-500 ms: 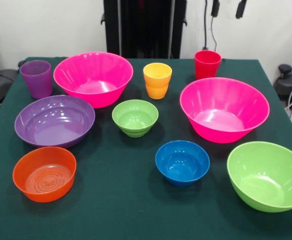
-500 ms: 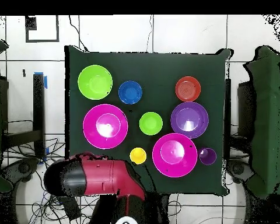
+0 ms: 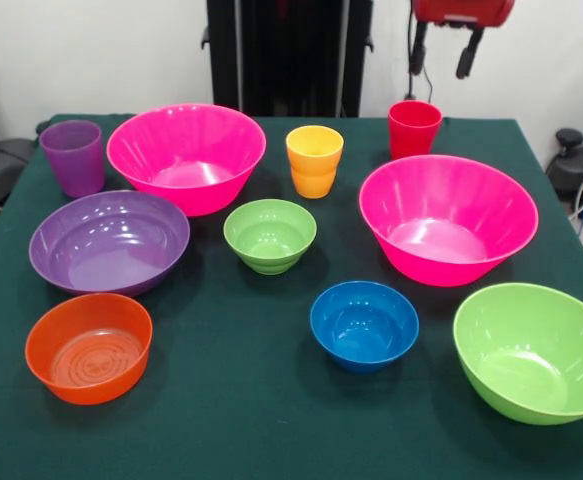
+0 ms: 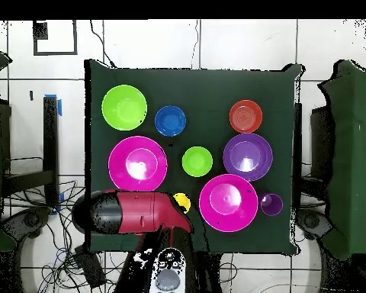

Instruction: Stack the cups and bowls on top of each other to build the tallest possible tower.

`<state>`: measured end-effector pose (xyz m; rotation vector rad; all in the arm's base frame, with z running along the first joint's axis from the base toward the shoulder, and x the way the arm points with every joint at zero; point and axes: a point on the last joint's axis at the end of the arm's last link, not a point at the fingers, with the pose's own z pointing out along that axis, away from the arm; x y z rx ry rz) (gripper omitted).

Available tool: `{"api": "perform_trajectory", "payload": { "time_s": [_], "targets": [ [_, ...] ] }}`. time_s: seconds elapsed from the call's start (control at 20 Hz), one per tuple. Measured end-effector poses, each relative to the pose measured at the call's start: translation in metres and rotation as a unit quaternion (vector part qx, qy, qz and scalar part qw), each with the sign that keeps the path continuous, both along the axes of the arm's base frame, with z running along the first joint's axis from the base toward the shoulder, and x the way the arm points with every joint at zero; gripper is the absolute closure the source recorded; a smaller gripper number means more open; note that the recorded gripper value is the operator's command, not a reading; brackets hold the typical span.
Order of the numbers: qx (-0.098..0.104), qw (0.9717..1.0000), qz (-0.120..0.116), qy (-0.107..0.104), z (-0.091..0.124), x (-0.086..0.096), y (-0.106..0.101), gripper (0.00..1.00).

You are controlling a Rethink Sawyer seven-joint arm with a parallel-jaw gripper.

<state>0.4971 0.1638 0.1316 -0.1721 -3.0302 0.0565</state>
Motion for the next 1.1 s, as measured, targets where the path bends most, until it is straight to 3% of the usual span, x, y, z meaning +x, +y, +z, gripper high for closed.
{"api": "perform_trajectory", "payload": {
  "time_s": [0.4, 0.75, 1.1],
  "targets": [
    [-0.001, 0.9999, -0.008, 0.014, -0.027, 0.013, -0.009, 0.0],
    [0.003, 0.9992, -0.021, 0.035, -0.045, 0.009, -0.018, 0.0],
    [0.016, 0.9988, -0.032, 0.032, -0.06, 0.008, -0.009, 0.0]
  ]
}}
